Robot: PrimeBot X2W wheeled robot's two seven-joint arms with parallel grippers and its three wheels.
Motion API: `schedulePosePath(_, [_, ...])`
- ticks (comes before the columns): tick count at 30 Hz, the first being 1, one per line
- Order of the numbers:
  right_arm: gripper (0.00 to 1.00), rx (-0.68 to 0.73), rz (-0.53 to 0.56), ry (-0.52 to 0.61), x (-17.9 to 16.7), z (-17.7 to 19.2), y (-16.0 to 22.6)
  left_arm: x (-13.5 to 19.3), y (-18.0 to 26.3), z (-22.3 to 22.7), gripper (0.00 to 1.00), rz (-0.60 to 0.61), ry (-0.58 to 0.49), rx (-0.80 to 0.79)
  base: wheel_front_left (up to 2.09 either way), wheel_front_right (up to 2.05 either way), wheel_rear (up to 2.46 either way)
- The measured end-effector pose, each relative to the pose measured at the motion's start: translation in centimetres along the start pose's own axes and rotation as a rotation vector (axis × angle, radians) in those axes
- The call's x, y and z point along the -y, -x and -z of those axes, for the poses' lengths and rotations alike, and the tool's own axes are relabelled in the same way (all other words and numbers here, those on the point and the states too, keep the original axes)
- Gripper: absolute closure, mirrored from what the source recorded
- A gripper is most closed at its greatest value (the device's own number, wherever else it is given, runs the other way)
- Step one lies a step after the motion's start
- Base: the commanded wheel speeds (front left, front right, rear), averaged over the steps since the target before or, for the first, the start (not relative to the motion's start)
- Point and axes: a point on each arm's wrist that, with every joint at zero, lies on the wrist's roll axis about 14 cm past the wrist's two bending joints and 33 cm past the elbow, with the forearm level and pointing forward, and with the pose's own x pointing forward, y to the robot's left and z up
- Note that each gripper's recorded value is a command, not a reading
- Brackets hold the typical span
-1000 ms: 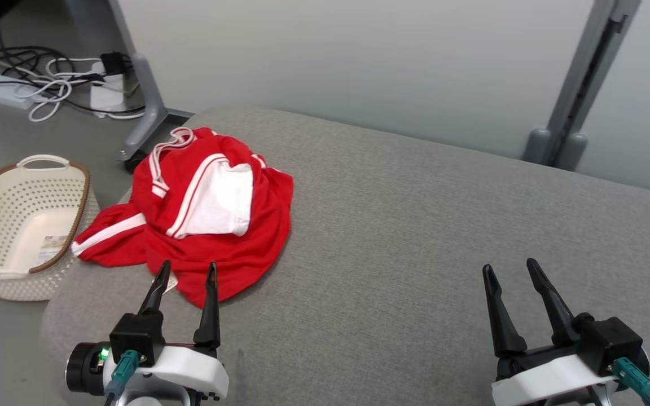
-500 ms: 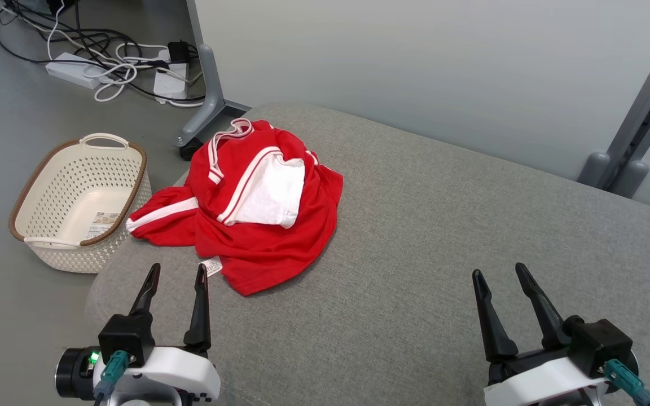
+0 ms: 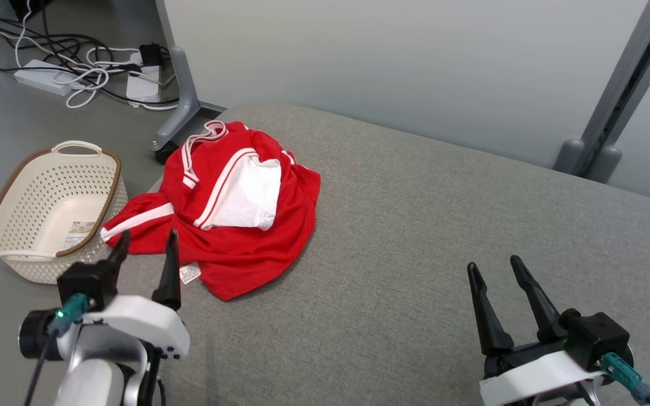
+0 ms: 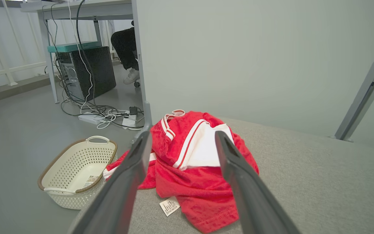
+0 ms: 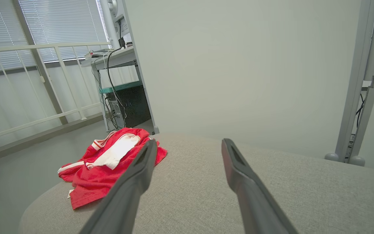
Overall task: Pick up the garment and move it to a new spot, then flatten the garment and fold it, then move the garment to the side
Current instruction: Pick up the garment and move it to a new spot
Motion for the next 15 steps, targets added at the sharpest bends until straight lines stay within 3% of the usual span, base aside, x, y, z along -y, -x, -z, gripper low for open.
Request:
schedulePosePath(8, [0.00, 0.022, 0.062, 0.006, 2.8, -0.4, 0.0, -0.1, -6.4, -4.7, 0.00, 0.044, -0.054, -0.061, 0.00, 0.00, 0.00])
schedulePosePath(15, [0.00, 0.029, 0.128, 0.011, 6.2, -0.4, 0.2, 0.1, -11.5, -3.0, 0.00, 0.039, -0.057, -0.286, 0.00, 0.00, 0.00])
